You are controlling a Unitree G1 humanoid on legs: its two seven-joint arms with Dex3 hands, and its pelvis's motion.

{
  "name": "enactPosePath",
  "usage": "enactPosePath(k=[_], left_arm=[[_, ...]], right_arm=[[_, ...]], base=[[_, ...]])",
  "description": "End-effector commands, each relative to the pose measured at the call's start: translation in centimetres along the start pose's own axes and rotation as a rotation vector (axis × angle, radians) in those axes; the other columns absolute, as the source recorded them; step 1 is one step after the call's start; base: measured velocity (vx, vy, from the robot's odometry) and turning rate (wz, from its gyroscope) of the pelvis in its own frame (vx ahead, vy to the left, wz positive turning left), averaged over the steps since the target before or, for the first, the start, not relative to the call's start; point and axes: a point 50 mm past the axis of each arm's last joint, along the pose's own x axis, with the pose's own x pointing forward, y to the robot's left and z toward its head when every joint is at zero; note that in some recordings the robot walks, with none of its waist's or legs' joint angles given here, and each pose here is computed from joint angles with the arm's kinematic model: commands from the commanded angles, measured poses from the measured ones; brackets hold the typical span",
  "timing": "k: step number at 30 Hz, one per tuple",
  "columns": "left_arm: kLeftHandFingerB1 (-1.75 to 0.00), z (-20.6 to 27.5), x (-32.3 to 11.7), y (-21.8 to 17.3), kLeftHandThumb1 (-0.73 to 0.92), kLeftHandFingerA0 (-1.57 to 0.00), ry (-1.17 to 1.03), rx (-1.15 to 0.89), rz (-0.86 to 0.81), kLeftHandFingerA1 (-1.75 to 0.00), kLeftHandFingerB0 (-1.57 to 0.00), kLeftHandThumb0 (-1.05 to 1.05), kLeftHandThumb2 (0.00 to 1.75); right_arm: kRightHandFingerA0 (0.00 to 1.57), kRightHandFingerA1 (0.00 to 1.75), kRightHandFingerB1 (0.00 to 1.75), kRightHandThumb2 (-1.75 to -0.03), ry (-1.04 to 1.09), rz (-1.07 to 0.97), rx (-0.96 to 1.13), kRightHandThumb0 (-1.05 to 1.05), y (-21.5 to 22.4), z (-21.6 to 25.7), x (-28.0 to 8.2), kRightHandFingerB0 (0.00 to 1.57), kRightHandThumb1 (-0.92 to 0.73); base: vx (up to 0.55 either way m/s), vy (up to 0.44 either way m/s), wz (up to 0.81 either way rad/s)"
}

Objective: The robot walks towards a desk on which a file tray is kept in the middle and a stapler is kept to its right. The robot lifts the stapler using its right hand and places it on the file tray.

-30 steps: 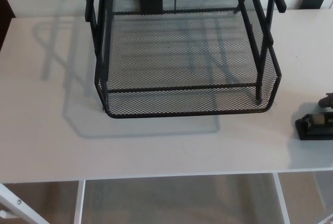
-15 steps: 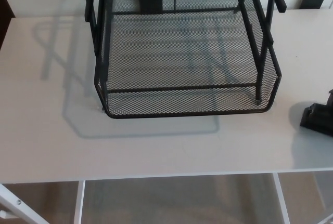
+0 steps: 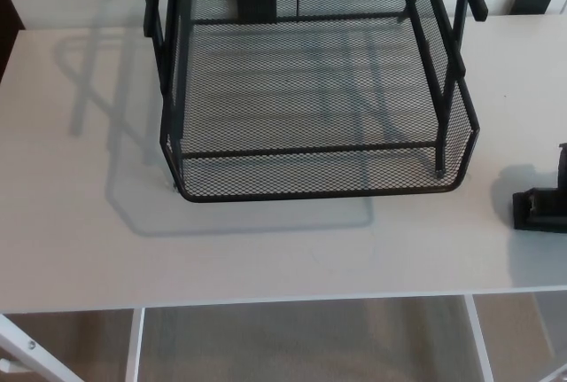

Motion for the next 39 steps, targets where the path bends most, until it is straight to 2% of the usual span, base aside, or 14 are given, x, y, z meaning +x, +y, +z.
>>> enactPosePath(k=[1, 3, 4, 10, 11, 12, 20, 21, 24, 25, 29, 33, 36, 39], left_arm=[[-0.58, -0.8, -0.2, 1.1, 0.92, -0.32, 0.049, 0.038, 0.046, -0.94, 0.0, -0.92, 1.06], [-0.56, -0.9, -0.3, 1.2, 0.92, -0.3, 0.043, 0.033, 0.035, -0.92, 0.0, -0.93, 1.08], [-0.58, -0.9, -0.3, 1.2, 0.92, -0.32, 0.042, 0.044, 0.038, -0.94, 0.0, -0.92, 1.08], [-0.57, -1.2, -0.4, 1.2, 0.92, -0.33, 0.046, 0.033, 0.035, -0.95, 0.0, -0.93, 1.08], [-0.61, -1.2, -0.4, 1.2, 0.8, -0.3, 0.05, 0.039, 0.037, -0.85, -0.08, -0.92, 1.33], [-0.58, -1.2, -0.4, 1.1, 0.92, -0.33, 0.049, 0.037, 0.039, -0.96, 0.0, -0.93, 1.08], [-0.64, -1.7, -0.5, 1.1, 0.92, -0.29, 0.049, 0.039, 0.025, -0.91, 0.0, -0.96, 1.05], [-0.59, -1.7, -0.5, 1.1, 0.92, -0.3, 0.055, 0.009, 0.029, -0.92, 0.0, -0.92, 1.07], [-0.59, -1.7, -0.5, 1.2, 0.92, -0.28, 0.06, 0.004, 0.026, -0.91, 0.0, -0.92, 1.07], [-0.56, -1.8, -0.5, 1.1, 0.92, -0.27, 0.062, 0.008, 0.028, -0.89, 0.0, -0.92, 1.08], [-0.58, -2.1, -0.6, 1.3, 0.92, -0.28, 0.066, -0.007, 0.028, -0.92, 0.0, -0.93, 1.06], [-0.62, -2.1, -0.7, 1.3, 0.92, -0.28, 0.054, 0.027, 0.022, -0.92, 0.0, -0.93, 1.07], [-0.61, -2.2, -0.7, 1.2, 0.92, -0.29, 0.061, 0.012, 0.024, -0.93, 0.0, -0.93, 1.08], [-0.63, -2.4, -0.7, 1.2, 0.79, -0.3, 0.066, 0.009, 0.027, -0.85, -0.1, -0.93, 1.34]], right_arm=[[0.97, 1.57, 1.4, -0.8, -0.213, -0.486, -0.092, -0.11, -0.1, -0.7, -2.7, 0.78, -0.54], [1.22, 1.37, 1.23, -0.94, -0.203, -0.507, -0.083, -0.15, -1.4, -1.2, -2.7, 1.01, -0.48], [0.9, 1.75, 1.5, -0.79, -0.205, -0.533, -0.068, -0.09, -2.4, -1.5, -2.7, 0.79, -0.58], [0.84, 1.7, 1.5, -0.9, -0.195, -0.611, -0.048, -0.08, -7.1, -2.1, -2.7, 0.74, -0.54], [1.17, 1.33, 1.16, -0.99, -0.189, -0.628, -0.042, -0.15, -8.4, -2.1, -2.8, 0.94, -0.47], [0.88, 1.73, 1.46, -0.85, -0.179, -0.655, -0.049, -0.12, -9.5, -2.1, -2.9, 0.76, -0.55], [0.9, 1.75, 1.56, -0.73, -0.127, -0.874, -0.116, -0.16, -18.5, -2.5, -3.4, 0.66, -0.55], [1.23, 1.39, 1.18, -0.95, -0.121, -0.91, -0.104, -0.26, -20.5, -2.4, -3.6, 0.89, -0.5], [0.94, 1.74, 1.12, -0.76, -0.115, -0.935, -0.111, -0.17, -22.8, -2.2, -3.9, 0.82, -0.61], [0.9, 1.75, 1.53, -0.86, -0.134, -0.962, -0.113, -0.22, -23.9, -1.8, -4.0, 0.69, -0.62], [0.92, 1.75, 1.62, -0.94, -0.195, -1.018, -0.096, -0.19, -27.0, -0.3, -4.5, 0.65, -0.57], [0.96, 1.75, 1.52, -0.96, -0.225, -1.072, -0.096, -0.19, -29.5, 1.8, -4.6, 0.73, -0.54], [0.93, 1.73, 0.98, -0.71, -0.252, -1.039, -0.089, -0.25, -31.1, 3.9, -4.7, 0.83, -0.63], [0.93, 1.75, 1.58, -0.96, -0.362, -1.089, -0.095, -0.18, -32.4, 6.3, -4.8, 0.73, -0.52]], base=[[0.0, 0.0, 0.0], [0.0, 0.0, 0.0], [0.0, 0.0, 0.0], [0.0, 0.0, 0.0], [0.0, 0.0, 0.0], [0.0, 0.0, 0.0], [0.0, 0.0, 0.0], [0.0, 0.0, 0.0], [0.0, 0.0, 0.0], [0.0, 0.0, 0.0], [0.0, 0.0, 0.0], [0.0, 0.0, 0.0], [0.0, 0.0, 0.0], [0.0, 0.0, 0.0]])
